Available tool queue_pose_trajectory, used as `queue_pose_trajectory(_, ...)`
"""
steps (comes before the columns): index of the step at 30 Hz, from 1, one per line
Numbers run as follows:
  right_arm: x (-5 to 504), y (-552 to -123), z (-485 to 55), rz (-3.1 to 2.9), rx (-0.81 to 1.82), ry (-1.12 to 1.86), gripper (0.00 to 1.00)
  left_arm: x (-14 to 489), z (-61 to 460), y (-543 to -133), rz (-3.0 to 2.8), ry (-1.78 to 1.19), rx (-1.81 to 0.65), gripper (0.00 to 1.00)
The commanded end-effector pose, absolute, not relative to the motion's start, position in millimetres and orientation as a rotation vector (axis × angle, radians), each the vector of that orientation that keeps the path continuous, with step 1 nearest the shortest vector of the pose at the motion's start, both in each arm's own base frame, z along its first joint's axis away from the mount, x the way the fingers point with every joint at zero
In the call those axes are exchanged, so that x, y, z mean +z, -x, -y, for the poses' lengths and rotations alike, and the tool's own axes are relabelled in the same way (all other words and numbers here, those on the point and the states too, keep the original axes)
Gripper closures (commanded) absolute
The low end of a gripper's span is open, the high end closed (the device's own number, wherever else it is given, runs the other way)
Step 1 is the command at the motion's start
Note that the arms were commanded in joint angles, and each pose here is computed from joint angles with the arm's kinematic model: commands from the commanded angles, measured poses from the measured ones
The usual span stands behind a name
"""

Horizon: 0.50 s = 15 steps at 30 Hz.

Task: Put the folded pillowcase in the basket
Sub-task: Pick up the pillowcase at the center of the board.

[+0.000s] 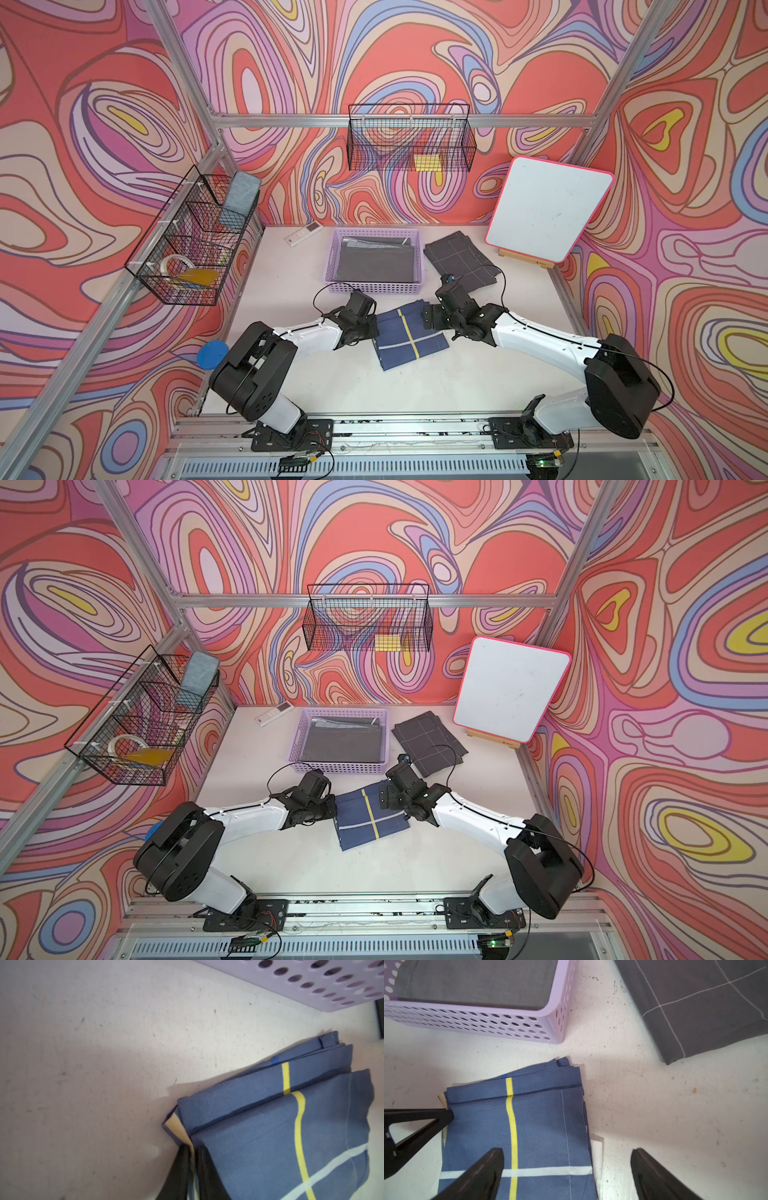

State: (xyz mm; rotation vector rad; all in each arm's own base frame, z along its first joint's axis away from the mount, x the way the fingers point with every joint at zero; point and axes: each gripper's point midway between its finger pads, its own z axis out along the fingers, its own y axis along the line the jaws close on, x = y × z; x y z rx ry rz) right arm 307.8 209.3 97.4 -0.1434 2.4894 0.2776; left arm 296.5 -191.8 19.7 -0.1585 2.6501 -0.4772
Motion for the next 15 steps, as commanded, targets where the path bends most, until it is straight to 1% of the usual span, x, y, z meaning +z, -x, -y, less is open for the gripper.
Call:
queue_pose_trajectory(1,85.7,-308.5,-212.7,-2.524,0.333,0.200,0.03,6.3,188.7,-287.4,-2.709,0.129,-0.428,0.98)
queue_pose_trajectory(2,83.5,-308.8,-214.3,-2.533,0.354,0.217,0.04,6.7,189.2,-288.1,-2.709,0.123,-0.430,1.00)
queue_pose_trajectory(8,71.2,-310.8,-226.5,-2.580,0.450,0.339,0.13,13.1,192.1,-292.2,-2.704,0.042,-0.426,1.00)
queue_pose_trajectory(12,62.4,-315.9,-228.8,-2.612,0.494,0.356,0.19,18.8,192.9,-294.8,-2.706,-0.024,-0.444,1.00)
queue_pose_trajectory(14,58.3,-319.1,-227.6,-2.625,0.505,0.357,0.21,21.0,192.0,-295.1,-2.711,-0.057,-0.449,1.00)
queue_pose_trajectory(15,56.4,-321.8,-226.9,-2.629,0.513,0.356,0.24,21.9,190.1,-295.7,-2.711,-0.068,-0.449,1.00)
